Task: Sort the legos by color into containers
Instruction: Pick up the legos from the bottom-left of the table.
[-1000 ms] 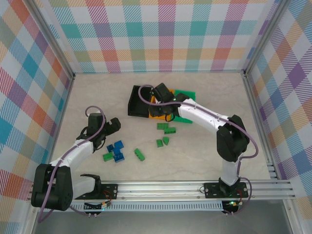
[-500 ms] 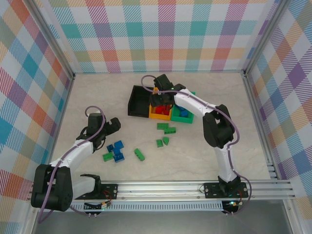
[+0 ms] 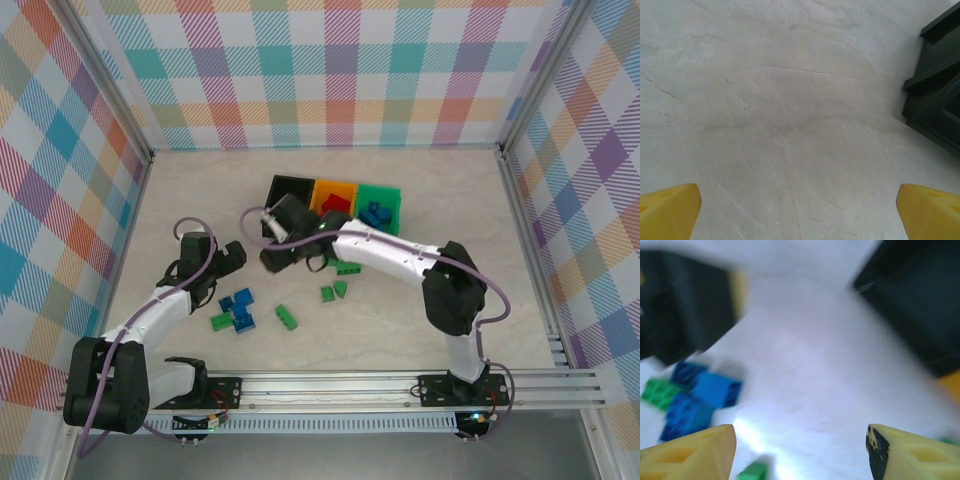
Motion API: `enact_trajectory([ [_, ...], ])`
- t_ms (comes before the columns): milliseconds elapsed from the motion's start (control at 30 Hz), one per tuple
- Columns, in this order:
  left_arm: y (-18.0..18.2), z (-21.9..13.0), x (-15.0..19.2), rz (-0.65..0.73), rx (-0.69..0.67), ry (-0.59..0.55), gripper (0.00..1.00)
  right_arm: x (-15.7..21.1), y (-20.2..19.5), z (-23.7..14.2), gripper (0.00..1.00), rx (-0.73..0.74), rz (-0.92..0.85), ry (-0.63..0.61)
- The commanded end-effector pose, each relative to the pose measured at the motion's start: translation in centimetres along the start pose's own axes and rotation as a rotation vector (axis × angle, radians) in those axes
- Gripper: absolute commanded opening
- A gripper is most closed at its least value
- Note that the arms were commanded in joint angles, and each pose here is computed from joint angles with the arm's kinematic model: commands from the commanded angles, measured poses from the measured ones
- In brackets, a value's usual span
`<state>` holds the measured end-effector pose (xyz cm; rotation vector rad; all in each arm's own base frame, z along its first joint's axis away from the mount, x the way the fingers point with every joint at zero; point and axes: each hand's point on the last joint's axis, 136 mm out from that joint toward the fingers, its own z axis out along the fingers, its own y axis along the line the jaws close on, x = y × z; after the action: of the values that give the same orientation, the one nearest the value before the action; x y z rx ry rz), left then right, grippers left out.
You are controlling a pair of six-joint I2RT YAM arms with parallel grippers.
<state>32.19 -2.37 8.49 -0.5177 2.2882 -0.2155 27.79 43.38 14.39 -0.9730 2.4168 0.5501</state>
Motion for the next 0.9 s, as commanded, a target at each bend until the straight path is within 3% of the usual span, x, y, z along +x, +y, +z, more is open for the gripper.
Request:
enact_trajectory([
  [0,0.7,0.0,-1.0,-0.037,-0.056,-0.01,1.0,1.5,3.0,2.1,0.7,-0.117,0.034,0.042],
  [233,3.6,1.1,-0.5,-0.173,-0.15,0.025,1.0,2.9,7.5,5.2,0.73,-0.177,0.009,0.084],
  [533,8.1,0.5,-0.1,-0.356,-0.302,0.026,1.0,3.9,7.6,9.7,0.76,-0.111,0.086,0.149],
  [867,9.8,-1.3,-0.4,-0.442,-0.303,-0.055,1.0,5.1,7.4,13.2,0.75,-0.022,0.086,0.216],
])
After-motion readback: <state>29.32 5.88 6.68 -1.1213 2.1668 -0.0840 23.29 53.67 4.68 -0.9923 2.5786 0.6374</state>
